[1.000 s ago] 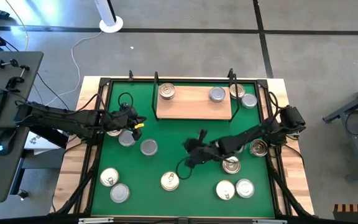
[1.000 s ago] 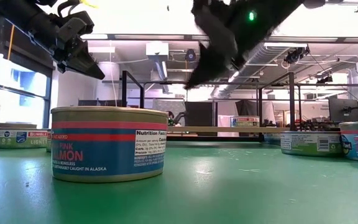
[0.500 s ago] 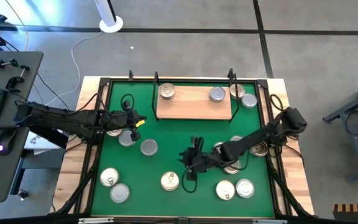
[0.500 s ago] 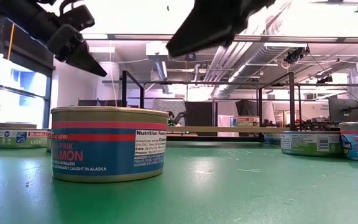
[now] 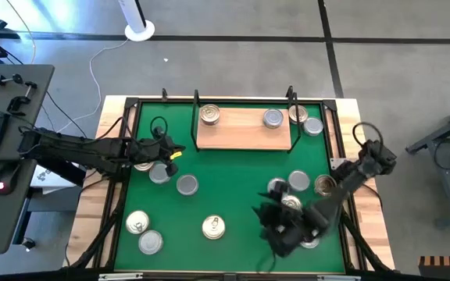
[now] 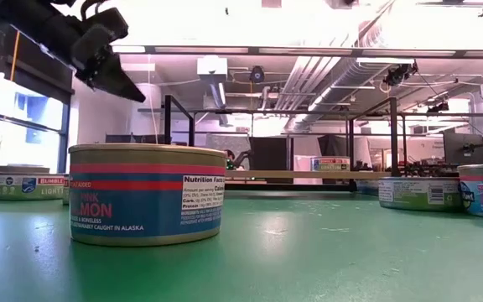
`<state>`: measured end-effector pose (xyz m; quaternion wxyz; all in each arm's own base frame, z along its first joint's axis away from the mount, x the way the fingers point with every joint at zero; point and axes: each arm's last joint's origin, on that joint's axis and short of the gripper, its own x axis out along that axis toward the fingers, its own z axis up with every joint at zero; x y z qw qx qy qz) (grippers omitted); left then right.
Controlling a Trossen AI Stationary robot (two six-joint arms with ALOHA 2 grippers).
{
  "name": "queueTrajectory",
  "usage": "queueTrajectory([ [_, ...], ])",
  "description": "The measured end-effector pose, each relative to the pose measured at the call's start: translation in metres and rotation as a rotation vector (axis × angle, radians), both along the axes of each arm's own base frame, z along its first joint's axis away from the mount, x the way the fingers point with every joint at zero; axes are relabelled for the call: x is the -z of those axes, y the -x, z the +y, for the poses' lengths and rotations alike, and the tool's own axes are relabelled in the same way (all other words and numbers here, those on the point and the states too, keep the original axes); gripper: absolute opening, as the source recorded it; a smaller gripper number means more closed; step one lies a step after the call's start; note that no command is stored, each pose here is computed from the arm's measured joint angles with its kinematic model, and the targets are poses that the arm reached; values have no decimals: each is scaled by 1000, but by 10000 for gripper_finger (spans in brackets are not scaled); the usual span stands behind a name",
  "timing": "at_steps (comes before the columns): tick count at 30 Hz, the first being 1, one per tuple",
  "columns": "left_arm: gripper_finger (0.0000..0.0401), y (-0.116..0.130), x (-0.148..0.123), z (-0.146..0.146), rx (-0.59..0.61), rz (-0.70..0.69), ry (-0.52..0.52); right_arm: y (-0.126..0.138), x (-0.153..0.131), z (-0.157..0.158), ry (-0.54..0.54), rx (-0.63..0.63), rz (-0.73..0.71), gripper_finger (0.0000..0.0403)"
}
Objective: Stack canned seafood by type on shelf
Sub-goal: Put the blue/pink tuna can on the shelf
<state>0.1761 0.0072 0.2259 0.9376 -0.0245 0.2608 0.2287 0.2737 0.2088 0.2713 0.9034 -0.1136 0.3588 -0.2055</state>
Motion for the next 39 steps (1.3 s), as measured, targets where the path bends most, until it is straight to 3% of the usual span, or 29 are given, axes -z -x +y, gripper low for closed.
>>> queueTrajectory([
  [4, 0, -6, -10, 0, 48, -115, -5, 13, 34, 9, -84, 55, -77, 232],
  [10, 0, -16, -33, -13, 439, -274, -49, 10, 69, 3, -232, 121, -180, 232],
  [15, 0, -14, -55, -49, 699, -257, -96, -7, 89, -6, -332, -4, -217, 232],
  [20, 0, -11, -54, -90, 720, -134, -67, -27, 97, -23, -480, -220, -289, 257],
  [25, 0, -6, -36, -127, 733, -25, 75, -44, 99, -31, -590, -459, -291, 311],
  [29, 0, -5, -17, -153, 694, 40, 186, -60, 115, -23, -685, -582, -299, 333],
  [33, 0, -9, 5, -177, 617, 68, 234, -75, 124, -18, -572, -660, -278, 337],
  [36, 0, -15, 19, -192, 589, 51, 267, -83, 113, -14, -487, -708, -205, 335],
  [39, 0, -23, 33, -205, 579, 23, 314, -83, 101, -5, -363, -676, -78, 330],
])
